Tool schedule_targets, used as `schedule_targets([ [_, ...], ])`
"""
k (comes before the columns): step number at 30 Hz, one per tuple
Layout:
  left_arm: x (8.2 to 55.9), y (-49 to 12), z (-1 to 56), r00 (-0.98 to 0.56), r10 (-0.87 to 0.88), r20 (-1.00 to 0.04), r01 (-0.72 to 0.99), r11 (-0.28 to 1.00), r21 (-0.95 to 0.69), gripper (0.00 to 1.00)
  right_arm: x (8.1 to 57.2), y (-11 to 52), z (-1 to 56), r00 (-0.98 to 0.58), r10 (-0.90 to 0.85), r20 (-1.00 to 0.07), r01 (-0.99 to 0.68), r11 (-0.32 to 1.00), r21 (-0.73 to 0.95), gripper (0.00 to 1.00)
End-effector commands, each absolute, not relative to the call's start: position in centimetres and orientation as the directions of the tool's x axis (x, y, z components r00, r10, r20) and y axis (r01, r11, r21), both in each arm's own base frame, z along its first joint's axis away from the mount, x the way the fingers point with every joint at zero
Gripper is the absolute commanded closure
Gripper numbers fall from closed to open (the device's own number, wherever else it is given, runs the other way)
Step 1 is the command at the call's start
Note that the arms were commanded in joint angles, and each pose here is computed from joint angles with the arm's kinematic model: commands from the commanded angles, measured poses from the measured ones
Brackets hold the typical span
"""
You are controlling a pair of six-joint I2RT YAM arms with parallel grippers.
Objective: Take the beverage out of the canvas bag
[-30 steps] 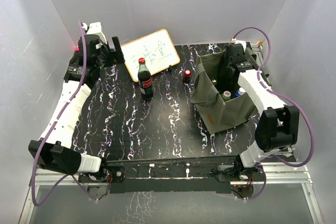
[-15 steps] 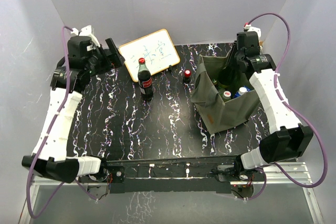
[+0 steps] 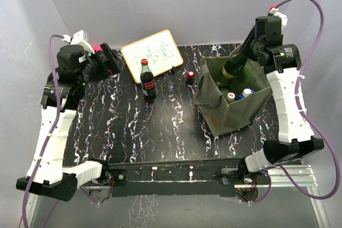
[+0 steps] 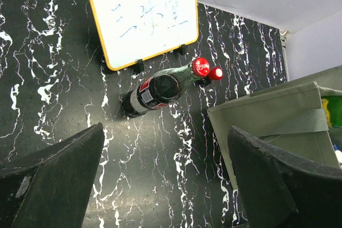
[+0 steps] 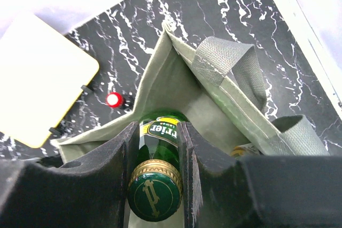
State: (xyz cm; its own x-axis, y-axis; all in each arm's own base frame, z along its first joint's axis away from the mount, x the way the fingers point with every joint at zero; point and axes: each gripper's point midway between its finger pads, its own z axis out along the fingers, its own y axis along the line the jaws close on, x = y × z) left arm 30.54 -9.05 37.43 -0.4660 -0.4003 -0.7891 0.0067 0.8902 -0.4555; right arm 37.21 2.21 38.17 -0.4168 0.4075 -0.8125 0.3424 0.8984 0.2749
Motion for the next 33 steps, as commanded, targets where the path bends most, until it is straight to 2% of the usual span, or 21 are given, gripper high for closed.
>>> schedule_targets([
  [1,30.1,-9.8,37.7,-0.474,-0.393,-0.788,0.050,0.882,-0.469,0.03,36.8,2.7,46.1,-0.205,0.534,-0.820,0.285,0.834,0.472,0.92],
  [10,30.6,-10.3,37.9,-0.482,-0.381,-0.789,0.076,0.879,-0.471,0.03,34.2,4.7,51.6,-0.160,0.619,-0.769,0.148,0.785,0.602,0.92],
  [19,31.1,-10.4,37.8,-0.484,-0.364,-0.796,0.084,0.886,-0.456,0.03,34.6,11.3,53.9,-0.302,0.587,-0.751,-0.209,0.728,0.653,0.92],
  [25,31.8,-10.4,37.6,-0.485,-0.358,-0.798,0.082,0.890,-0.449,0.03,35.3,16.0,51.3,-0.453,0.465,-0.761,-0.349,0.693,0.631,0.92],
  [29,32.2,-10.4,37.6,-0.482,-0.358,-0.800,0.079,0.891,-0.447,0.03,34.2,22.8,49.2,-0.508,0.337,-0.793,-0.447,0.683,0.577,0.92],
  [33,32.7,-10.3,37.8,-0.476,-0.348,-0.808,0.076,0.899,-0.432,0.03,32.5,28.8,44.4,-0.557,0.225,-0.799,-0.475,0.703,0.530,0.92],
])
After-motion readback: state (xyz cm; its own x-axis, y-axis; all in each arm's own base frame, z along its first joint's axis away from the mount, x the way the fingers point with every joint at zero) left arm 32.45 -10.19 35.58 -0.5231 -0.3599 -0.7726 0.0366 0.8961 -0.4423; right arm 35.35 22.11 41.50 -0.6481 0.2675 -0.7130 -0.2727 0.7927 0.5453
